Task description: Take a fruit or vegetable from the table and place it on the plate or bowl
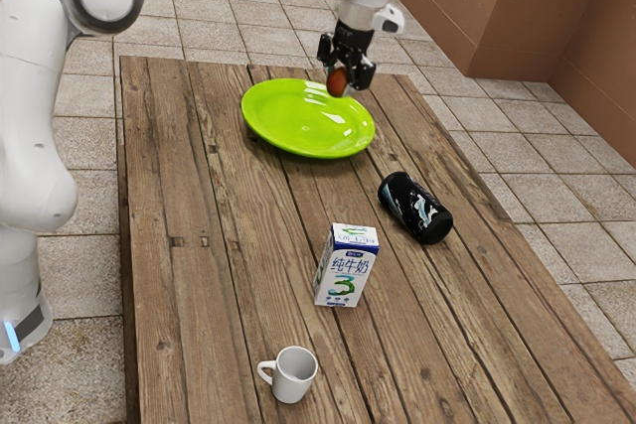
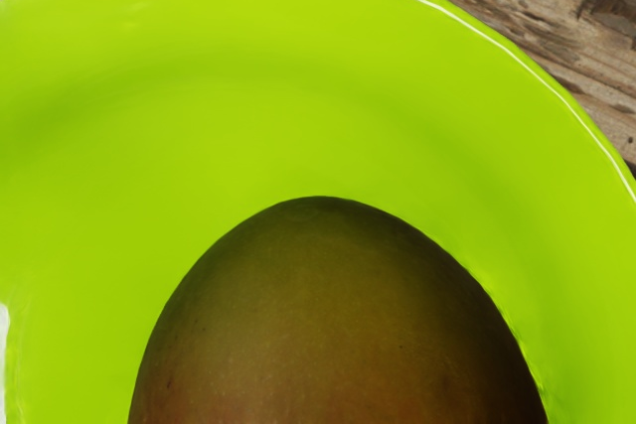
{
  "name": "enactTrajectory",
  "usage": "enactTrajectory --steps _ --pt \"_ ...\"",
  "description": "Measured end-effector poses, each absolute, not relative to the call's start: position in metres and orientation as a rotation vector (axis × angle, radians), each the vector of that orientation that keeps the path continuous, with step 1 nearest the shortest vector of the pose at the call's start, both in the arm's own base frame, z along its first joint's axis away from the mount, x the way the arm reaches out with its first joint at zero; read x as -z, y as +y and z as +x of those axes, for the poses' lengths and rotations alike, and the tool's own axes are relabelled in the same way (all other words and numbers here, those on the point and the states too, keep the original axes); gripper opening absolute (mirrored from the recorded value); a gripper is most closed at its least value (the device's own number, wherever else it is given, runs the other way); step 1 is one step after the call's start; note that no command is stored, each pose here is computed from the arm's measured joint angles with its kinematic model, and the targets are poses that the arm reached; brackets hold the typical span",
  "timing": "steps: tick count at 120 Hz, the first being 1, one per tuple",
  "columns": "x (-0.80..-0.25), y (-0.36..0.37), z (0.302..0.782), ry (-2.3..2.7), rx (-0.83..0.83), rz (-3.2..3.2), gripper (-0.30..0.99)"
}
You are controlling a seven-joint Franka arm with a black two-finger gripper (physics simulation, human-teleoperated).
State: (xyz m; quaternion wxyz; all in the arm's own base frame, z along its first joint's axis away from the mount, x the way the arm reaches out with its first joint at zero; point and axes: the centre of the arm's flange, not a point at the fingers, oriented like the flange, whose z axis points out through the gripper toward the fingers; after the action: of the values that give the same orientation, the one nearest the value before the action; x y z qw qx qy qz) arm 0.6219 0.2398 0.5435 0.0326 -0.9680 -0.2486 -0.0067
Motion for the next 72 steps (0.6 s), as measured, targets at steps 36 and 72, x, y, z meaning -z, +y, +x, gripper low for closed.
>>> enactTrajectory --steps 36,72 --pt "-0.533 0.277 0.612 -0.864 0.016 -2.959 0.39" --pt "-0.530 0.266 0.619 -0.844 0.018 -2.982 0.66"
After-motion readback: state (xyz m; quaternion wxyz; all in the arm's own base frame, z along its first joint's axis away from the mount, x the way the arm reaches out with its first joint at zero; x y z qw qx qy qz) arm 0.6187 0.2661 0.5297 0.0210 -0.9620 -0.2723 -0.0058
